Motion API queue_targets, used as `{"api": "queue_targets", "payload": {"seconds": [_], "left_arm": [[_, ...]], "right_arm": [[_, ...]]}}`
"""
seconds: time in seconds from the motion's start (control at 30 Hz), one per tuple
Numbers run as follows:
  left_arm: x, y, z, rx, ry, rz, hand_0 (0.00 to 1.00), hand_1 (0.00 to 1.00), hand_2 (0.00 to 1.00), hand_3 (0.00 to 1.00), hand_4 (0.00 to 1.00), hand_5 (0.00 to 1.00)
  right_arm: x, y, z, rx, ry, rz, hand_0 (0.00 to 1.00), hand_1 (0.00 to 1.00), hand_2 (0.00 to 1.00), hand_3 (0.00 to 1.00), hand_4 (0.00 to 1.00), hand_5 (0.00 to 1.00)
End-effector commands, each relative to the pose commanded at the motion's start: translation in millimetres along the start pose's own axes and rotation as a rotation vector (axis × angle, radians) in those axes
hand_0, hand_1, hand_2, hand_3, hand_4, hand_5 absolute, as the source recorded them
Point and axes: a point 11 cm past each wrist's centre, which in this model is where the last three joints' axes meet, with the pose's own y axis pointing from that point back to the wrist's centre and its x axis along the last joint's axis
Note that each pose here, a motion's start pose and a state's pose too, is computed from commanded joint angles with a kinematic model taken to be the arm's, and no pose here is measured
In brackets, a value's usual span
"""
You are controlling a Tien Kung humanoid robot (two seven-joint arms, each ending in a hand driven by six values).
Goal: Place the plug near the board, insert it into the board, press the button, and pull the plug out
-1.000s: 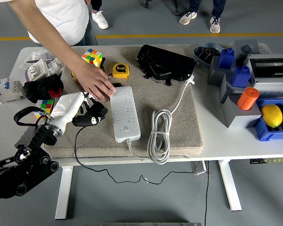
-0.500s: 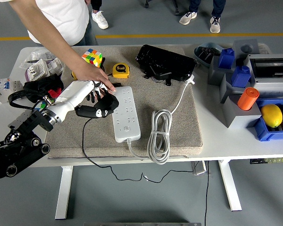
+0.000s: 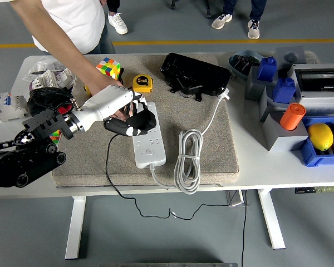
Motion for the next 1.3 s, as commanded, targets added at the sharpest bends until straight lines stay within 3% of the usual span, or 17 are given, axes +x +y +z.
{"api": "queue_targets", "payload": {"seconds": [0.43, 1.3], "left_arm": [[-7.5, -13.6, -10.0, 0.033, -0.034, -0.03, 0.281, 0.295, 0.329, 0.516, 0.807, 0.1], [-24.1, -3.2, -32.5, 0.103, -0.084, -0.098, 0.288, 0.301, 0.339, 0.518, 0.822, 0.122]], "right_arm": [[-1.7, -0.9, -5, 0.009, 0.01, -0.009, 0.704, 0.706, 0.688, 0.581, 0.998, 0.561], [-4.3, -0.9, -8, 0.018, 0.014, -0.019, 0.703, 0.706, 0.688, 0.581, 0.998, 0.561]]}}
